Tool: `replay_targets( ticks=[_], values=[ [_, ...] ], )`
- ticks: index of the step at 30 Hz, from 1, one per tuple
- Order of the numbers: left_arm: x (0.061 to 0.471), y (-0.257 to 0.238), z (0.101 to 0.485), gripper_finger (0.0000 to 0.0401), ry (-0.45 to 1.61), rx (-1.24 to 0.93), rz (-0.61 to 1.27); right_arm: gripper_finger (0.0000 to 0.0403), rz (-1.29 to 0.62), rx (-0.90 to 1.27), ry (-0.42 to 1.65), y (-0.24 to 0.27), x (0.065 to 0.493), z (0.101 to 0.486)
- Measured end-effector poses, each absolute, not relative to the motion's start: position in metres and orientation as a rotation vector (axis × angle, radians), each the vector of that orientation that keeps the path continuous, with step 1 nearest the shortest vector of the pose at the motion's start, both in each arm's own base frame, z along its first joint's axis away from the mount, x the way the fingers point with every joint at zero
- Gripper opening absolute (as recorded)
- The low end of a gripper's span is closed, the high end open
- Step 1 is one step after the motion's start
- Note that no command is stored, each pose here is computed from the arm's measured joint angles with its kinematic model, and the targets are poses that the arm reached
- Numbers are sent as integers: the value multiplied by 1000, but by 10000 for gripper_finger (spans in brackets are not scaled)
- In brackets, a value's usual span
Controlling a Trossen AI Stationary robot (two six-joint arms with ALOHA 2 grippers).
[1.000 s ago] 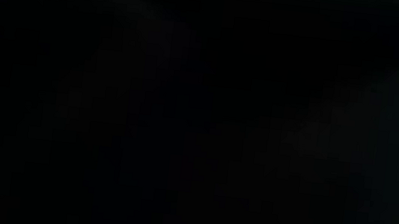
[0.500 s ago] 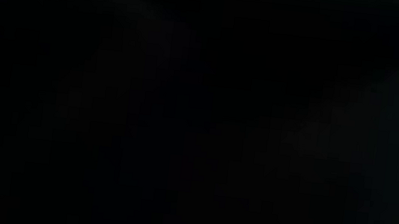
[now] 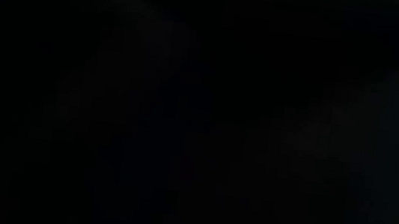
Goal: Sort clothes
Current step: Put the blue sock into the white laundry organizer, then put the black shorts into the white laundry organizer
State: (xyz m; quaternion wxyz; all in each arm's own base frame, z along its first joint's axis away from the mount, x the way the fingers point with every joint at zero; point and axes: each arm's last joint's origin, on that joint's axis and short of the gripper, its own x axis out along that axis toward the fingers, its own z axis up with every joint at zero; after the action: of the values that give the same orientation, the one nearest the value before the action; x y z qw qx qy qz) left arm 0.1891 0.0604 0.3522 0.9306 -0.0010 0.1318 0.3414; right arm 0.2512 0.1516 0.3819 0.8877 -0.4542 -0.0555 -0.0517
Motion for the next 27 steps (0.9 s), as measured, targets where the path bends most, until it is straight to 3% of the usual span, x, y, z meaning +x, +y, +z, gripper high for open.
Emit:
replay_targets(
  ticks=[11,16,27],
  values=[
    [186,59,344,155,359,-44,706,33,-108,-944,-116,152,251,382],
    [180,57,360,204,364,-73,653,33,-108,-944,-116,152,251,382],
    [166,32,389,223,235,-68,489,33,-108,-944,-116,152,251,382]
  ],
)
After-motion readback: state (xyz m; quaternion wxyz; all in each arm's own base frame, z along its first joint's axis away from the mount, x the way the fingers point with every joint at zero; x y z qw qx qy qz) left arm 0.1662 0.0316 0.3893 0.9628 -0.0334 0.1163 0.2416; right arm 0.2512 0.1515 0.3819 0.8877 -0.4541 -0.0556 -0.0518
